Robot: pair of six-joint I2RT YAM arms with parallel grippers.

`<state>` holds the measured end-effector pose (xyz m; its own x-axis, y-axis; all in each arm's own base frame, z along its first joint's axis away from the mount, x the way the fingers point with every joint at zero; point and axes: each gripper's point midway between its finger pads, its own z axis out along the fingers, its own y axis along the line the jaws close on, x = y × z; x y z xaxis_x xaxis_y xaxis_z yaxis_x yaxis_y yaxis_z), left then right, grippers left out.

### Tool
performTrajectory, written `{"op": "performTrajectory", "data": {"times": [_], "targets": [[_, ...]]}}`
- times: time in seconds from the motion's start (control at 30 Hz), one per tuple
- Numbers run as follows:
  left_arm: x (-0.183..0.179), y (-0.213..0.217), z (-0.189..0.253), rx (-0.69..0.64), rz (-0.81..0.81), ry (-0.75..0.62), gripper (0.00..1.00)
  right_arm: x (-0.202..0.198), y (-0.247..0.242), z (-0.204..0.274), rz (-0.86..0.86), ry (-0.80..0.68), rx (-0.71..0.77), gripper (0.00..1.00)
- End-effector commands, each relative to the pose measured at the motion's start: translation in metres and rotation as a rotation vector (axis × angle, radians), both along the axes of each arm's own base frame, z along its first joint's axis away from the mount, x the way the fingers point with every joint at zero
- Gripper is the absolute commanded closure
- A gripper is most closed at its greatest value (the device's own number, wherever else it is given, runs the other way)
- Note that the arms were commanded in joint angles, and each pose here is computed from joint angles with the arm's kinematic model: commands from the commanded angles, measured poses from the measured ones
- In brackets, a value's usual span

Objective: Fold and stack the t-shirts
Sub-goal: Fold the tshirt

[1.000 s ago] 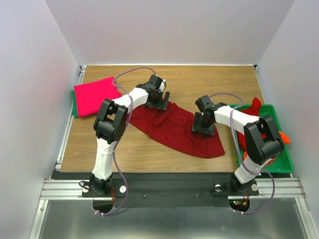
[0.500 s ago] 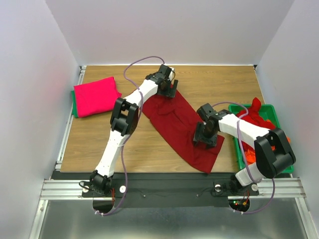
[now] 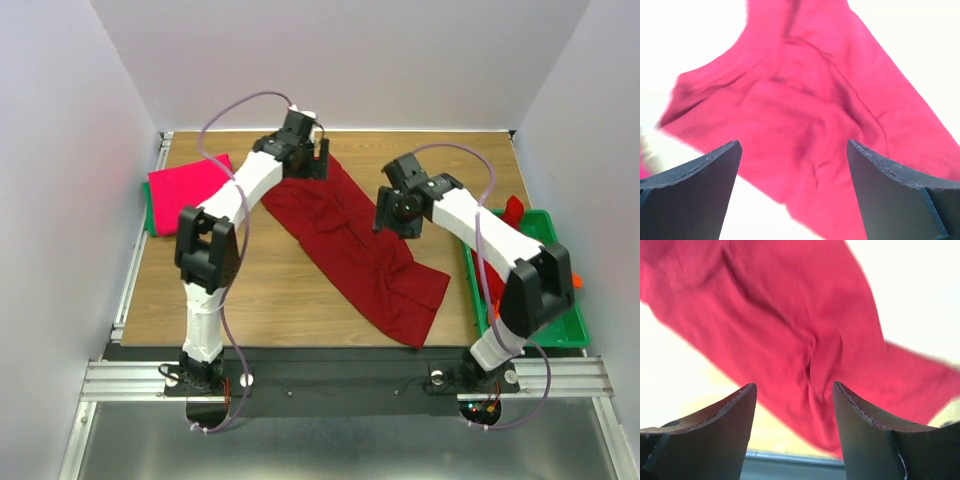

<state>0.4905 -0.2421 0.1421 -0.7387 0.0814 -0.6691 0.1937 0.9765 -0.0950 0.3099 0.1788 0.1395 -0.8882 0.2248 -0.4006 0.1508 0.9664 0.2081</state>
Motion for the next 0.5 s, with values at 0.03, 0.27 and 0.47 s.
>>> {"op": "performTrajectory", "data": {"times": [0.03, 0.27, 0.47], "targets": [[-0.025, 0.036, -0.019, -0.030, 0.079, 0.094, 0.02, 0.049, 0.007, -0.013, 0.087, -0.070, -0.119, 0.31], [-0.037, 0.027, -0.061, -0.100, 0.065, 0.188, 0.02, 0.096, 0.027, -0.051, 0.168, -0.099, -0.124, 0.31], [-0.034, 0.023, -0.098, -0.092, 0.073, 0.262, 0.02, 0.098, 0.022, -0.081, 0.189, -0.050, -0.121, 0.31]]}}
